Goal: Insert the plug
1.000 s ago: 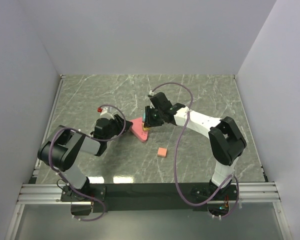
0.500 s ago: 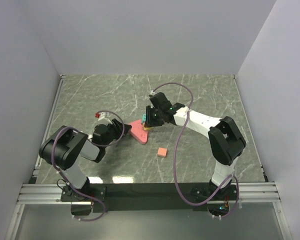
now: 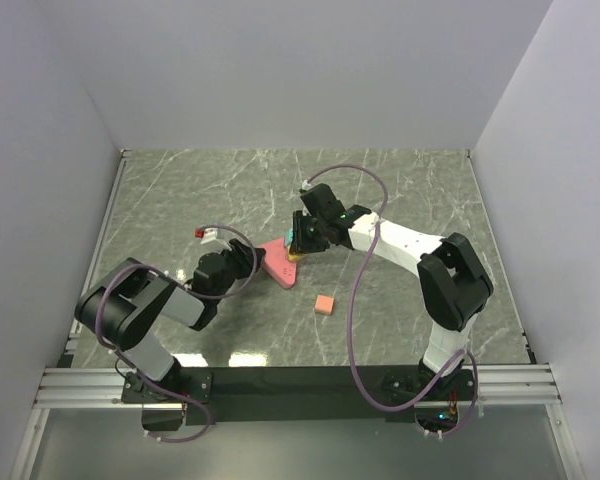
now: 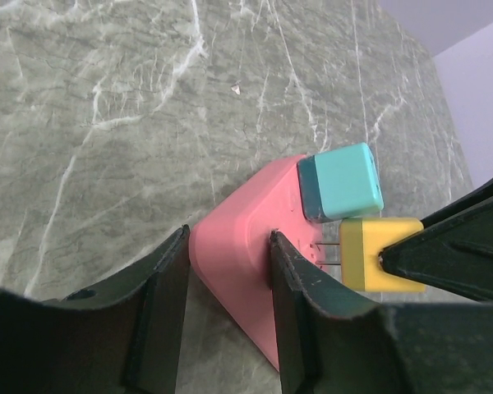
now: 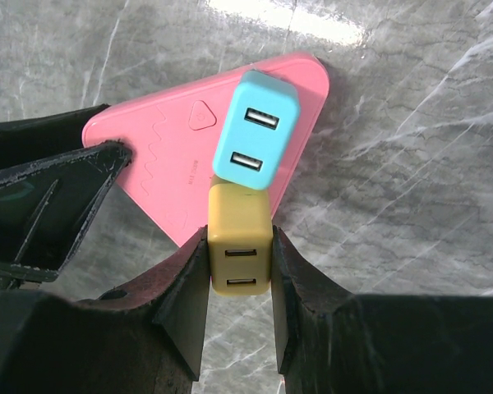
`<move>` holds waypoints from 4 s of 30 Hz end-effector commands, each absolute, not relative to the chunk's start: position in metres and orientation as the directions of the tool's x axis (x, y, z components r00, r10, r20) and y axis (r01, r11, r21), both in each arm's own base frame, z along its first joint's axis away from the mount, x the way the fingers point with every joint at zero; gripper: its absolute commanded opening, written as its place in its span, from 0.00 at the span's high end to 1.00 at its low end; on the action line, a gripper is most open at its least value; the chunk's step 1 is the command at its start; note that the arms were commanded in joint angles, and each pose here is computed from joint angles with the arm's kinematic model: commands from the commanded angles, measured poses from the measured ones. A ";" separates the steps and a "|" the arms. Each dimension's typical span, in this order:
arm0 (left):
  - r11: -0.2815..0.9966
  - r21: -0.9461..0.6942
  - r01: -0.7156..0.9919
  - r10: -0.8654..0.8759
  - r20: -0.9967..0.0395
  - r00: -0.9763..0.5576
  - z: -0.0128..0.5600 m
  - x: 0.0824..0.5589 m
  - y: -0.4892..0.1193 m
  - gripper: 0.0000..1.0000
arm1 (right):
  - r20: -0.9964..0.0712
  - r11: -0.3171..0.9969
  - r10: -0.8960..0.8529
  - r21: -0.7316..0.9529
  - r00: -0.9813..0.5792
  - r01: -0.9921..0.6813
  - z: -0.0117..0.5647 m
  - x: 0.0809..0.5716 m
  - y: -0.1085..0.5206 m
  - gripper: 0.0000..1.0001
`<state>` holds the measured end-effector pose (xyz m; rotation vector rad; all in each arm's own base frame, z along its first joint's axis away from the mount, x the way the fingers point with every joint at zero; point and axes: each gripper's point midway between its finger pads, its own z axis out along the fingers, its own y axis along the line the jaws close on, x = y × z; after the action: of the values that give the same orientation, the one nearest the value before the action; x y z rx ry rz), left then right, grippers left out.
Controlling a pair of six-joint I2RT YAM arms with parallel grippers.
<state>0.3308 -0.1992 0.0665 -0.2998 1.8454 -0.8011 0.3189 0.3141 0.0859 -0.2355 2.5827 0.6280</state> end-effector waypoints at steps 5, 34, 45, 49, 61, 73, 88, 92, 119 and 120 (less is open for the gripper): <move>0.783 -0.595 0.183 -0.493 -0.772 -0.401 0.060 0.310 -0.204 1.00 | -0.407 0.879 -0.071 0.406 -0.911 -0.250 0.067 0.301 0.315 1.00; 0.830 -0.537 0.154 -0.457 -0.811 -0.366 0.049 0.298 -0.209 1.00 | -0.362 0.858 -0.099 0.441 -0.927 -0.264 0.076 0.274 0.318 1.00; 0.829 -0.538 0.156 -0.459 -0.812 -0.361 0.050 0.296 -0.210 1.00 | -0.377 0.862 -0.113 0.423 -0.919 -0.280 0.087 0.266 0.320 1.00; 0.831 -0.536 0.152 -0.460 -0.814 -0.356 0.050 0.295 -0.208 1.00 | -0.366 0.874 -0.116 0.405 -0.924 -0.270 0.080 0.266 0.316 1.00; 0.831 -0.534 0.153 -0.462 -0.818 -0.343 0.051 0.291 -0.203 1.00 | -0.319 0.903 -0.115 0.362 -0.941 -0.233 0.055 0.267 0.306 1.00; 0.825 -0.535 0.183 -0.461 -0.823 -0.332 0.053 0.283 -0.202 1.00 | -0.281 0.913 -0.157 0.324 -0.947 -0.248 0.049 0.280 0.301 1.00; 0.802 -0.550 0.235 -0.459 -0.818 -0.347 0.053 0.271 -0.211 1.00 | -0.283 0.942 -0.158 0.245 -0.946 -0.231 0.047 0.294 0.294 1.00; 0.791 -0.561 0.243 -0.469 -0.812 -0.347 0.056 0.268 -0.213 1.00 | -0.301 0.947 -0.139 0.239 -0.943 -0.216 0.048 0.298 0.296 1.00; 0.752 -0.578 0.317 -0.456 -0.804 -0.382 0.056 0.258 -0.236 0.99 | -0.382 0.941 -0.075 0.279 -0.921 -0.192 0.033 0.305 0.314 1.00; 0.749 -0.578 0.324 -0.453 -0.804 -0.386 0.055 0.257 -0.237 1.00 | -0.383 0.941 -0.081 0.274 -0.920 -0.197 0.033 0.305 0.314 1.00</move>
<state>0.2821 -0.1937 0.0523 -0.2959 1.7518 -0.6361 0.3037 0.3297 0.0747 -0.1884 2.6944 0.6214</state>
